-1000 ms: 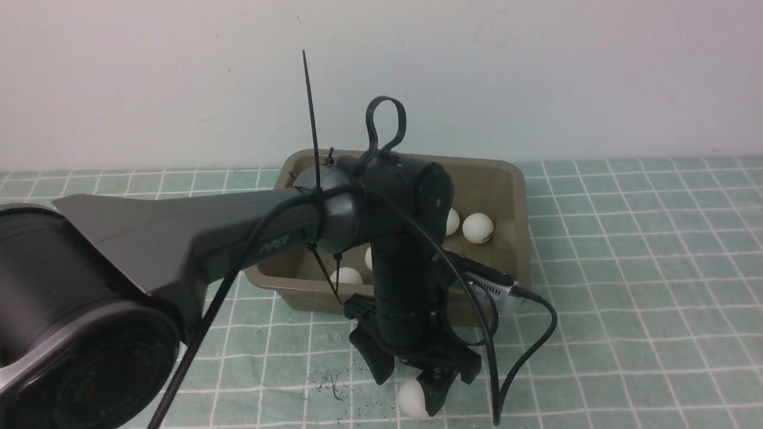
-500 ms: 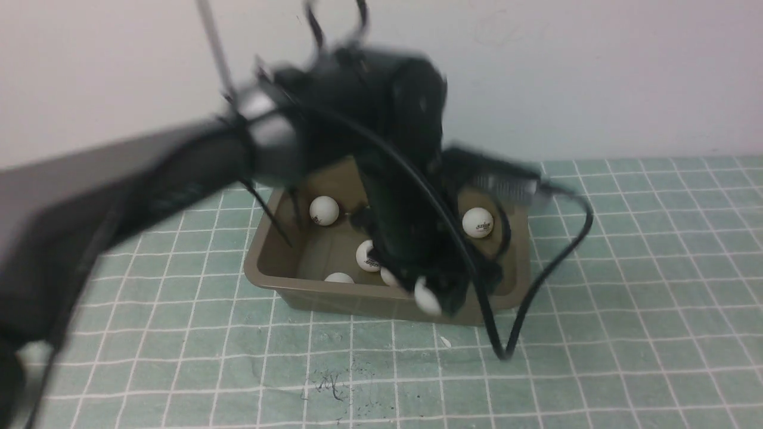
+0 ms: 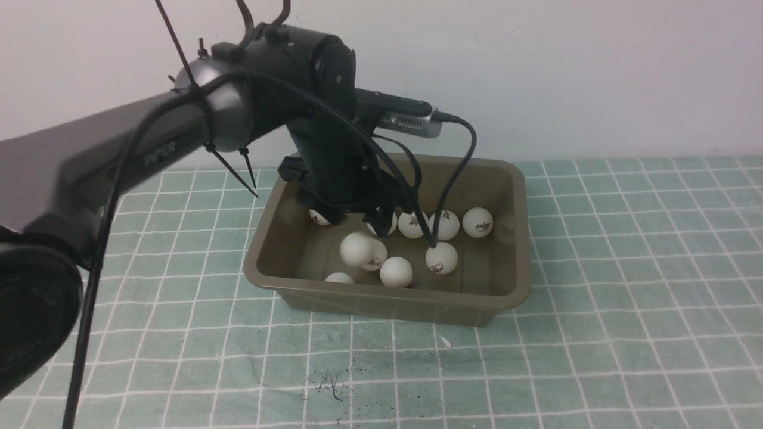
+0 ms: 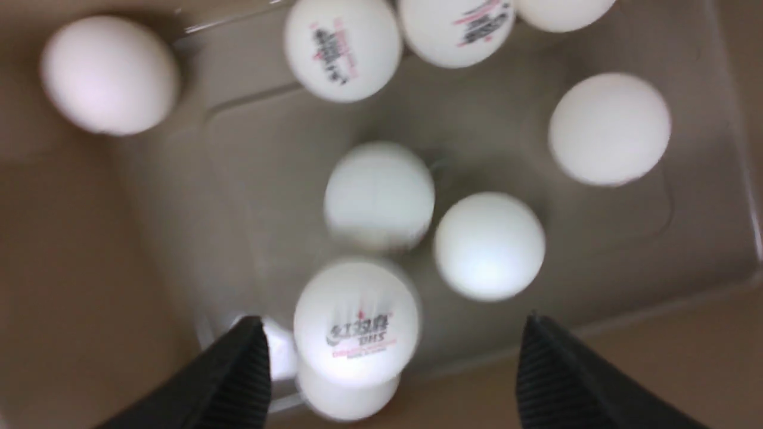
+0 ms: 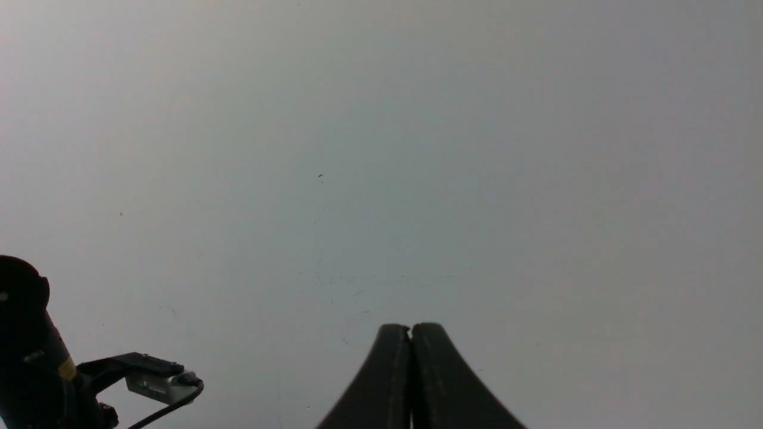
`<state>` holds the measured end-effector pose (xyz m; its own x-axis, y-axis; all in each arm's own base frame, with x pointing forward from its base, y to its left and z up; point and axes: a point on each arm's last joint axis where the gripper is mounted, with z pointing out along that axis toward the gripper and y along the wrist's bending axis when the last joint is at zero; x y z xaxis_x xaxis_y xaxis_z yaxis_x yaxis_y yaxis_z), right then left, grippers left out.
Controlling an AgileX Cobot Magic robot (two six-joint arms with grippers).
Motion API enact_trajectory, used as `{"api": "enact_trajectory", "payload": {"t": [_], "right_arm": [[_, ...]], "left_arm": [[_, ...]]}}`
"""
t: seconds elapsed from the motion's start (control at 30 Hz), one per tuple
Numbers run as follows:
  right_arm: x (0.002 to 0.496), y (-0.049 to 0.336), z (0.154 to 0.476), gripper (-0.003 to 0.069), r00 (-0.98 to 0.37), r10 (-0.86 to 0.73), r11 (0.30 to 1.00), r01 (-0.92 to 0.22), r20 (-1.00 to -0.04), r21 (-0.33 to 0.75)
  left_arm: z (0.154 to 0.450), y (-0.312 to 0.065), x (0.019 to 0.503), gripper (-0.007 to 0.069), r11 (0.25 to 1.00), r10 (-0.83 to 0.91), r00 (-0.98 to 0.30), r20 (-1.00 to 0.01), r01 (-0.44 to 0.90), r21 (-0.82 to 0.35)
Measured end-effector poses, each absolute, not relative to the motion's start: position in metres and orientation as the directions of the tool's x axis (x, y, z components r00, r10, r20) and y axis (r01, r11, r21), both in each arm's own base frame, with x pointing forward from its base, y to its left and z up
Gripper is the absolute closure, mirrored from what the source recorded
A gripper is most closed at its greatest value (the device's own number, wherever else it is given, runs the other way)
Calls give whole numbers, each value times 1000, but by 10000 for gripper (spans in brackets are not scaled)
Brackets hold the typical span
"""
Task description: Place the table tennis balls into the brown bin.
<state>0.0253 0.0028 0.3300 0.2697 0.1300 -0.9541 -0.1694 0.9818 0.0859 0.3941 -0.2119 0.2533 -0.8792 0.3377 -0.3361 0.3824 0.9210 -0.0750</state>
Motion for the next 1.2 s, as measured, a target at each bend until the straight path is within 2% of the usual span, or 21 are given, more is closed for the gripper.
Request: {"api": "enact_trajectory", "payload": {"t": [0.07, 0.1, 0.2, 0.23, 0.33, 0.47, 0.57, 0.6, 0.67, 0.77, 0.93, 0.97, 1.03, 1.07, 1.13, 1.2], "right_arm": [[25, 3, 330, 673, 270, 130, 982, -169, -954, 86], [25, 3, 330, 673, 270, 130, 982, -169, -954, 86], [25, 3, 330, 673, 270, 130, 982, -169, -954, 86], [25, 3, 330, 673, 270, 130, 982, -169, -954, 86], [25, 3, 330, 673, 270, 130, 982, -169, -954, 86], [25, 3, 330, 673, 270, 130, 982, -169, -954, 86], [25, 3, 330, 673, 270, 130, 982, -169, -954, 86], [25, 3, 330, 673, 270, 130, 982, -169, -954, 86], [25, 3, 330, 673, 270, 130, 982, -169, -954, 86], [25, 3, 330, 673, 270, 130, 982, -169, -954, 86], [25, 3, 330, 673, 270, 130, 982, -169, -954, 86], [25, 3, 330, 673, 270, 130, 982, -169, -954, 86], [25, 3, 330, 673, 270, 130, 982, -169, -954, 86], [25, 3, 330, 673, 270, 128, 982, -169, -954, 84], [25, 3, 330, 673, 271, 120, 983, -166, -955, 76], [25, 3, 330, 673, 270, 115, 984, -165, -956, 71]], "left_arm": [[266, -208, 391, 155, 921, 346, -878, -330, 385, -58], [280, -202, 387, 201, 922, 358, -876, -325, 387, -29], [336, -185, 367, 451, 922, 363, -833, -417, 385, 33], [371, -172, 347, 553, 926, 351, -800, -486, 375, 52], [427, -147, 297, 616, 931, 312, -733, -605, 361, 43], [458, -114, 221, 630, 922, 287, -638, -714, 386, 27], [453, -99, 190, 630, 917, 260, -565, -783, 400, 16], [450, -86, 167, 630, 916, 222, -500, -837, 401, 4], [437, -74, 145, 630, 915, 177, -432, -884, 402, -13], [411, -50, 108, 630, 920, 155, -338, -928, 391, 11], [386, -24, 72, 630, 935, 117, -200, -973, 354, 39], [380, -17, 58, 630, 932, 60, -116, -991, 362, 14], [374, -7, 35, 630, 920, -60, 23, -998, 389, -47], [375, -5, 32, 630, 920, -67, 35, -997, 389, -48], [367, 7, 5, 630, 899, -189, 198, -962, 430, -88], [355, 11, -4, 630, 888, -236, 234, -943, 447, -111]]}}
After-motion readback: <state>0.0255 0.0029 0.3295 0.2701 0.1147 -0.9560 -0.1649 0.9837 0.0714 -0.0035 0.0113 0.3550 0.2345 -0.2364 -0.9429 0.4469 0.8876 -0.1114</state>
